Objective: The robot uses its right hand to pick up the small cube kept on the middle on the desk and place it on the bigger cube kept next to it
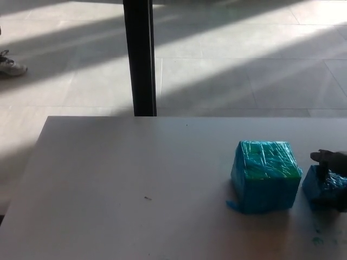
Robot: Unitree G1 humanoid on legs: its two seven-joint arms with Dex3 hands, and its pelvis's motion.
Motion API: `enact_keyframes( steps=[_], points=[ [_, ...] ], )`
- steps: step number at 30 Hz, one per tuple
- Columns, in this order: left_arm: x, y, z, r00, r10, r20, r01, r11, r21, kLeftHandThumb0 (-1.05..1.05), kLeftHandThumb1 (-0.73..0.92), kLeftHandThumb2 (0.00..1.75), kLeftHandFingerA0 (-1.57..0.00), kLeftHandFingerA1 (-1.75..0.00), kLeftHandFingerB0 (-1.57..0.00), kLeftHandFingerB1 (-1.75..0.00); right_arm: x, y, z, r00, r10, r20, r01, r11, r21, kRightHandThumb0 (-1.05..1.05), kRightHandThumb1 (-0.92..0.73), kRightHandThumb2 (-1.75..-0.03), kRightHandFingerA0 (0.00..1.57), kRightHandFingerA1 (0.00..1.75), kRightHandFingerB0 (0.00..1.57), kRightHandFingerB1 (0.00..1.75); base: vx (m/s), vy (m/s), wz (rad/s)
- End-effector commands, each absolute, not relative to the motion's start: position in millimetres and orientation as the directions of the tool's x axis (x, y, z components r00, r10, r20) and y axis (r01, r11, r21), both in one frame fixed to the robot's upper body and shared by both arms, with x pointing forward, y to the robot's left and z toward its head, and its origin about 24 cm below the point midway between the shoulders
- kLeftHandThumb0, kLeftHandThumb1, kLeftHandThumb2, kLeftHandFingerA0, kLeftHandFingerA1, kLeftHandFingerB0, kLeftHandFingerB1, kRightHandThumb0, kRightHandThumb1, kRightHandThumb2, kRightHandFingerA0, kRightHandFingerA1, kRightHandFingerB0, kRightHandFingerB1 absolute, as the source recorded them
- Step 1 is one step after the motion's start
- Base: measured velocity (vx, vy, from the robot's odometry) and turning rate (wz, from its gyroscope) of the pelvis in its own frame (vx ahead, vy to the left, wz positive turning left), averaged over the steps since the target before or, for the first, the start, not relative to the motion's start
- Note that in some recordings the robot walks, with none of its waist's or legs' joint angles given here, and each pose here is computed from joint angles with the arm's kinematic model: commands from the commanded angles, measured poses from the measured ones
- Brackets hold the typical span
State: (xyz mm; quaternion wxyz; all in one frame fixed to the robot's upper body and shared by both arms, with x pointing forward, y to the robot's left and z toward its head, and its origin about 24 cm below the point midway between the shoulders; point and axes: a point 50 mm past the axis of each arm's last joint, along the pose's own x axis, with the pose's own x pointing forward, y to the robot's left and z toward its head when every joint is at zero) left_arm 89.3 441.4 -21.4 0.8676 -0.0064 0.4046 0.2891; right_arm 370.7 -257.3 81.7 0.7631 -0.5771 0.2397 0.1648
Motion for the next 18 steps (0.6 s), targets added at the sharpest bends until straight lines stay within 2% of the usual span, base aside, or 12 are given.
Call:
enact_keyframes(
  steps=[1,2,3,4,7,8,11,12,13,15,17,18],
  points=[
    [90,447,-15,0.505,0.508,-0.698,-0.506,0.829,0.237,-0.94,0.79,0.87,-0.37,-0.54,-0.29,-0.43,359,-259,59,0.698,-0.077,-0.712,-0.699,0.146,-0.7,-0.6,-0.34,-0.75,0.01,0.42,0.0,0.14,0.0,0.0,0.0],
    [90,447,-15,0.504,0.509,-0.698,-0.503,0.83,0.242,-0.94,0.79,0.87,-0.37,-0.54,-0.29,-0.43,359,-259,59,0.695,-0.08,-0.714,-0.702,0.136,-0.699,-0.6,-0.34,-0.75,0.01,0.42,0.0,0.14,0.0,0.0,0.0],
    [90,447,-15,0.502,0.511,-0.697,-0.509,0.827,0.24,-0.89,0.92,0.72,-0.4,-0.5,-0.34,-0.38,359,-259,58,0.693,-0.094,-0.715,-0.703,0.132,-0.699,-0.52,-0.29,-0.71,0.0,0.52,0.01,0.17,0.0,0.0,0.0],
    [90,447,-15,0.503,0.513,-0.696,-0.509,0.826,0.241,-0.89,0.92,0.72,-0.41,-0.52,-0.34,-0.4,359,-259,55,0.694,-0.115,-0.711,-0.705,0.094,-0.703,-0.37,-0.44,-0.52,0.03,0.83,0.0,0.24,0.0,0.0,0.0],
    [90,447,-14,0.514,0.505,-0.693,-0.511,0.83,0.226,-0.91,0.92,0.69,-0.38,-0.52,-0.34,-0.4,359,-256,54,0.704,-0.134,-0.698,-0.701,0.029,-0.713,-0.3,-0.43,-0.54,0.1,0.82,0.01,0.23,0.0,0.0,0.0],
    [91,447,-14,0.509,0.507,-0.695,-0.518,0.826,0.223,-0.9,0.92,0.71,-0.38,-0.5,-0.33,-0.39,357,-256,49,0.72,-0.146,-0.678,-0.691,-0.063,-0.72,-0.28,-0.47,-0.53,0.16,0.98,0.05,0.27,0.0,0.0,0.0],
    [90,447,-15,0.507,0.509,-0.696,-0.521,0.824,0.223,-0.9,0.92,0.71,-0.36,-0.5,-0.33,-0.39,355,-256,46,0.73,-0.146,-0.668,-0.683,-0.105,-0.723,-0.22,-0.49,-0.56,0.22,0.94,0.1,0.22,0.0,0.0,0.0],
    [90,447,-15,0.509,0.507,-0.696,-0.514,0.827,0.227,-0.89,0.92,0.72,-0.35,-0.49,-0.32,-0.38,352,-257,43,0.75,-0.129,-0.649,-0.662,-0.155,-0.733,-0.14,-0.56,-0.56,0.37,0.96,0.14,0.29,0.0,0.0,0.0],
    [91,447,-15,0.508,0.508,-0.695,-0.511,0.828,0.231,-0.9,0.92,0.71,-0.36,-0.48,-0.33,-0.38,349,-259,40,0.773,-0.106,-0.625,-0.633,-0.183,-0.752,-0.17,-0.72,-0.62,0.48,1.33,0.18,0.31,0.0,0.0,0.0],
    [91,447,-15,0.512,0.509,-0.692,-0.5,0.832,0.242,-0.91,0.92,0.72,-0.34,-0.49,-0.32,-0.39,346,-261,35,0.807,-0.08,-0.585,-0.587,-0.214,-0.781,-0.24,-0.81,-0.66,0.57,1.4,0.19,0.31,0.0,0.0,0.0],
    [91,447,-14,0.511,0.504,-0.696,-0.5,0.833,0.237,-0.9,0.92,0.72,-0.36,-0.49,-0.32,-0.38,342,-262,34,0.854,-0.009,-0.52,-0.504,-0.254,-0.825,-0.29,-0.81,-0.66,0.67,1.41,0.38,0.35,0.0,0.0,0.0],
    [91,447,-14,0.512,0.503,-0.696,-0.498,0.834,0.237,-0.9,0.92,0.7,-0.32,-0.48,-0.31,-0.38,341,-262,33,0.863,0.012,-0.505,-0.484,-0.263,-0.835,-0.29,-0.82,-0.66,0.69,1.31,0.64,0.43,0.0,0.0,0.0]
  ],
)
